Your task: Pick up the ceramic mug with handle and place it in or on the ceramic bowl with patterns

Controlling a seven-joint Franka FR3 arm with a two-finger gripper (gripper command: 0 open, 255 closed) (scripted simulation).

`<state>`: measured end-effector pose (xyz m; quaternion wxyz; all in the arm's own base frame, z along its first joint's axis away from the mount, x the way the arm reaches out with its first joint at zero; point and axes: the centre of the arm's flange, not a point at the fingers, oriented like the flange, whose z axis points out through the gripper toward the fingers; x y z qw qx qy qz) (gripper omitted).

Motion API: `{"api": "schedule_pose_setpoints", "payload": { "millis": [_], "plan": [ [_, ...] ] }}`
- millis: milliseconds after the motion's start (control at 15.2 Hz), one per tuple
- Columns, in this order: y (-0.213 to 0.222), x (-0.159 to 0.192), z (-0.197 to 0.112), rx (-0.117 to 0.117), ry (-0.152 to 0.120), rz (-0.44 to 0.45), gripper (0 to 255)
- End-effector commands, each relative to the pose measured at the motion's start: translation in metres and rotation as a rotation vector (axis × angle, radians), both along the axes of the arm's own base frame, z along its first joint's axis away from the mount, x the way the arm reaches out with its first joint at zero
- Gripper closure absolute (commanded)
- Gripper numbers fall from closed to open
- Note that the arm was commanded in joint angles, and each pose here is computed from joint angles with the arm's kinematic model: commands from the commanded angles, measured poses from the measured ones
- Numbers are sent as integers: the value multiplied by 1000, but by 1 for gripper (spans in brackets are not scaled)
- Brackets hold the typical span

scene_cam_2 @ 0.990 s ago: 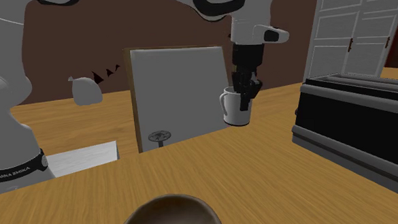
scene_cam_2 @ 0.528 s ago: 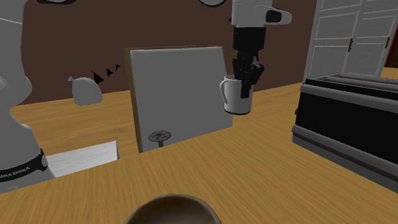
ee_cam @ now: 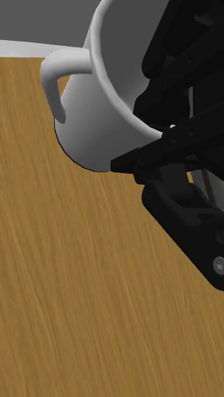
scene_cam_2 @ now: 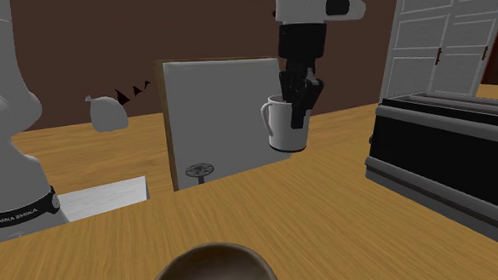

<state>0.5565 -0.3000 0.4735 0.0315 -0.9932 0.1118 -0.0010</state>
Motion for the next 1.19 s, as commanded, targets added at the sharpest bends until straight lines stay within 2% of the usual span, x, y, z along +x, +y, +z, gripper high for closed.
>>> {"api": "schedule_pose_setpoints", "payload": {
  "millis": [0,1122],
  "plan": [
    [-16,-23,1,1,-1,1,255],
    [-152,-201,14,1,-1,1,255]
  ]
}}
